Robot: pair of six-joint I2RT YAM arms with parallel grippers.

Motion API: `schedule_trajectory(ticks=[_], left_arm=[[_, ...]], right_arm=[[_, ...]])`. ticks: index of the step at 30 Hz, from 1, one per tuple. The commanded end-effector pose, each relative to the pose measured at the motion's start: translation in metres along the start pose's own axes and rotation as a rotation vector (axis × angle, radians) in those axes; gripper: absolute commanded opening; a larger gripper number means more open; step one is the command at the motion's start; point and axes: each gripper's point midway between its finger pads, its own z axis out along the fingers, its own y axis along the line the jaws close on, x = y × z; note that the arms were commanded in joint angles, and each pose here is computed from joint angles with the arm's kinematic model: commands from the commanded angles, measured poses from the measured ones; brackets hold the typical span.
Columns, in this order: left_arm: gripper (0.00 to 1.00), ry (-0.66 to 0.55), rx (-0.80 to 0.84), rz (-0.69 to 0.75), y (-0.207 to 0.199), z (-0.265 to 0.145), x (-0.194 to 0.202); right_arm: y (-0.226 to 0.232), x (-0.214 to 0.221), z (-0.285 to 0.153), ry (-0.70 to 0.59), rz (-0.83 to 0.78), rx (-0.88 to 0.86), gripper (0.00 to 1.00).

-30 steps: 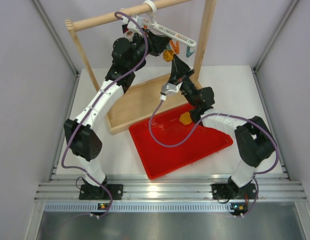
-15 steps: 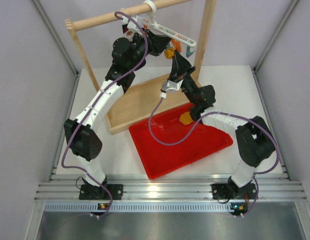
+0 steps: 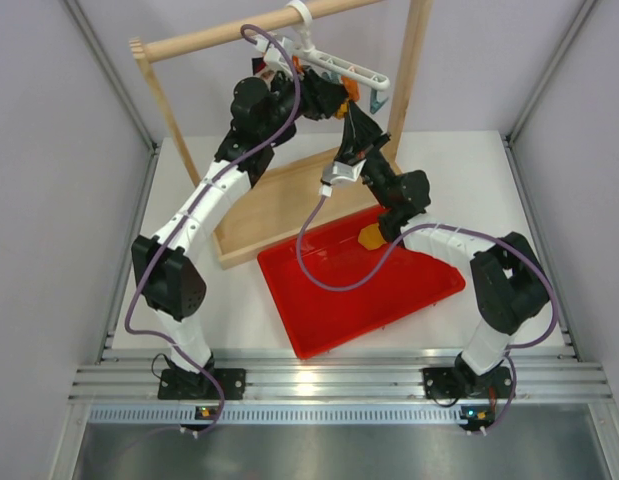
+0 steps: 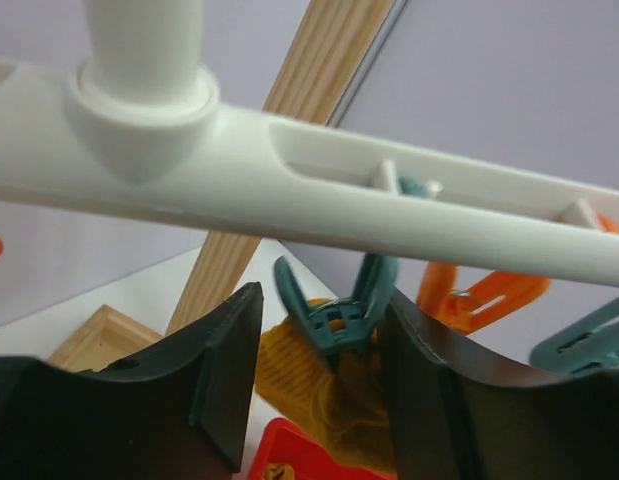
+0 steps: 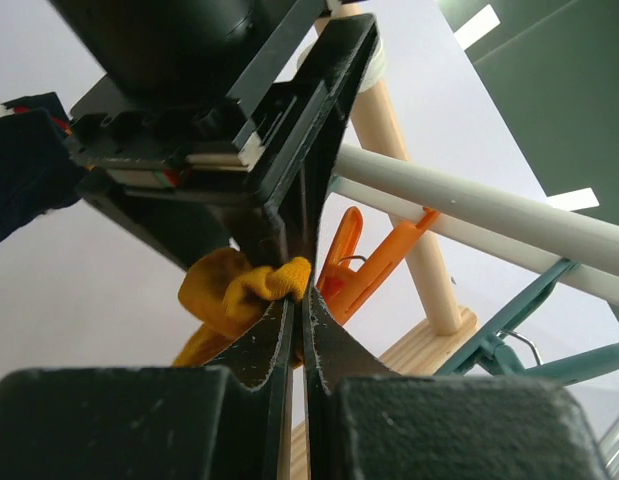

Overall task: Clip the socks to the hanger
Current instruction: Clamp the sock onto the hanger.

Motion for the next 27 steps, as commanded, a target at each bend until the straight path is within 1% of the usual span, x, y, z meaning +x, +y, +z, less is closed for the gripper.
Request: schedule_trajectory(ticks=[1, 2, 3, 4, 8, 9, 11, 13, 14, 15, 17, 21, 22, 23, 26, 27], left_arm=[[0.55, 0.061, -0.013, -0.066, 0.009, -0.001, 0.022], [0.57, 0.056, -0.008, -0.070, 0.008, -0.002, 0.021], [0.57, 0.030, 0.005, -0.059, 0.002, -0.004, 0.013], [0.57, 0.032, 0.000, -0.062, 0.005, -0.006, 0.016], [0.60, 0.002, -0.022, -0.048, 0.005, -0.013, 0.007], [0.61, -0.005, -0.026, -0.043, 0.004, -0.015, 0.004], [0.63, -0.008, -0.039, -0.034, 0.006, -0.019, 0.004], [0.64, -0.010, -0.038, -0.017, 0.004, -0.023, 0.001], [0.64, -0.007, -0.041, -0.016, 0.005, -0.023, 0.003], [0.65, -0.011, -0.037, -0.007, 0.002, -0.026, 0.000], [0.65, -0.012, -0.040, 0.004, 0.001, -0.029, -0.002], [0.65, -0.013, -0.043, 0.024, -0.002, -0.036, -0.006], [0.66, -0.008, -0.046, 0.028, -0.002, -0.038, -0.004], [0.66, -0.008, -0.048, 0.041, -0.002, -0.039, -0.004], [0.68, -0.013, -0.064, 0.062, -0.005, -0.048, -0.010], [0.68, -0.013, -0.065, 0.068, -0.006, -0.050, -0.011]], right_arm=[[-0.027, -0.009, 0.005, -0.032, -0.014, 0.073, 0.00], [-0.026, -0.009, 0.004, -0.035, -0.014, 0.069, 0.00], [-0.025, -0.008, 0.004, -0.034, -0.012, 0.066, 0.00], [-0.025, -0.008, 0.004, -0.033, -0.015, 0.066, 0.00], [-0.018, -0.004, 0.002, -0.021, -0.013, 0.048, 0.00], [-0.017, -0.004, 0.002, -0.022, -0.011, 0.044, 0.02], [-0.010, -0.001, -0.001, -0.018, -0.011, 0.023, 0.08], [0.000, 0.001, -0.006, -0.014, -0.003, -0.004, 0.20], [0.005, 0.001, -0.008, -0.021, -0.001, -0.020, 0.24], [0.008, 0.003, -0.011, -0.023, -0.014, -0.032, 0.31], [0.021, 0.008, -0.020, -0.025, -0.017, -0.070, 0.39], [0.030, 0.015, -0.030, -0.010, -0.023, -0.104, 0.45], [0.039, 0.018, -0.035, -0.004, -0.017, -0.135, 0.46], [0.038, 0.017, -0.037, -0.004, -0.015, -0.140, 0.49], [0.043, 0.021, -0.048, 0.015, 0.017, -0.178, 0.55], [0.045, 0.021, -0.051, 0.021, 0.051, -0.188, 0.56]])
